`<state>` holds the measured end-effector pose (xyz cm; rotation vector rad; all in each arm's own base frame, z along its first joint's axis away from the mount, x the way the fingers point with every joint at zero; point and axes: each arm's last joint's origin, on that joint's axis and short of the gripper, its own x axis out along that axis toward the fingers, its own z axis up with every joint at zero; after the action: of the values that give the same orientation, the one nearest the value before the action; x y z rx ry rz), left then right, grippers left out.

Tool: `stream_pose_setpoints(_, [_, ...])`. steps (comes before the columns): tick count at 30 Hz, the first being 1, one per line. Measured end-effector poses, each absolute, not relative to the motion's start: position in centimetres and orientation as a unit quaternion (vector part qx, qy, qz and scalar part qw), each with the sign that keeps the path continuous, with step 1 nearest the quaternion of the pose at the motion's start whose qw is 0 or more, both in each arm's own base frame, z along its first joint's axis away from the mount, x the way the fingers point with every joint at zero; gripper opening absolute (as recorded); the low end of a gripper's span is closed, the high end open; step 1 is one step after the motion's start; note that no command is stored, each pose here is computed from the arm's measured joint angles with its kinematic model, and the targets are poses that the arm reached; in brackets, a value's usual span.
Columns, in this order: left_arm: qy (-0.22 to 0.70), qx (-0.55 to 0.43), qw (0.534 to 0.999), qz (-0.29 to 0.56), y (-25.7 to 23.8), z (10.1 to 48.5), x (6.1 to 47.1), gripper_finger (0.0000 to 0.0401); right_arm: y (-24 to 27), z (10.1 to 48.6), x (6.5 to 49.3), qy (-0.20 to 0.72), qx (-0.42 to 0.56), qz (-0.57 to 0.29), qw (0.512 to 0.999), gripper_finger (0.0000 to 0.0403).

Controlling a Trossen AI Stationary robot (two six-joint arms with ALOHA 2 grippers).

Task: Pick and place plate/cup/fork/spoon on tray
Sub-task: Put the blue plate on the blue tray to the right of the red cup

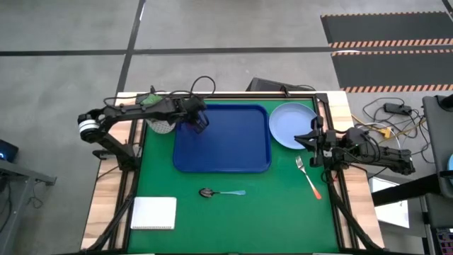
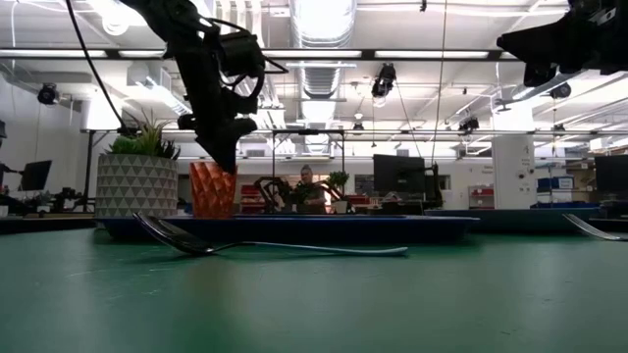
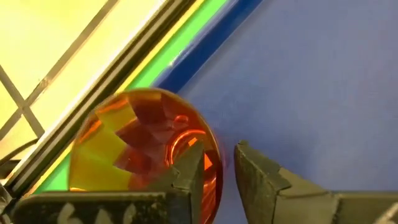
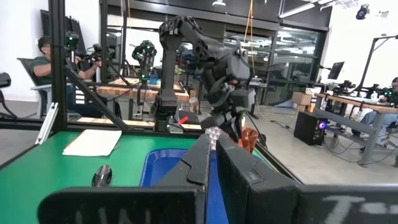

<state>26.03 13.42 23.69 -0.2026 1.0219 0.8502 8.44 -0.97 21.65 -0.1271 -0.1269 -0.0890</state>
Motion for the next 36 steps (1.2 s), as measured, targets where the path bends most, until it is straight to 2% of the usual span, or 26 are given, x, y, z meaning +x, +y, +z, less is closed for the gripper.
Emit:
stream_pose_setpoints(9, [0.407,-0.099,0.818,0.395,12.7,27.7,25.0,0.0071,-1.0,21.5,8.5,-0.058,-0.056,-0.051,0.995,0.0018])
stream_pose_setpoints(17, [0.344,-0.100,0.867,0.346,8.6,30.4,24.1,0.0071,-1.3,21.0,9.0,-0.020,-0.035,-0.080,0.996,0.0018])
stream_pose_setpoints(22, [0.295,-0.049,0.914,0.273,5.2,31.5,24.7,0.0071,-1.3,20.6,9.4,-0.005,-0.004,-0.080,0.997,0.0018])
stream_pose_setpoints(28, [0.216,0.043,0.961,0.170,1.4,30.0,25.8,0.0070,-1.4,18.3,10.1,0.036,0.076,-0.081,0.993,0.0018])
stream_pose_setpoints(33, [0.181,0.111,0.976,0.039,-0.8,28.9,25.6,0.0070,-1.4,16.5,10.4,0.058,0.160,-0.088,0.982,0.0018])
stream_pose_setpoints(36, [0.167,0.157,0.973,0.007,-1.1,28.7,25.1,0.0070,-1.4,16.1,10.4,0.059,0.206,-0.090,0.973,0.0018])
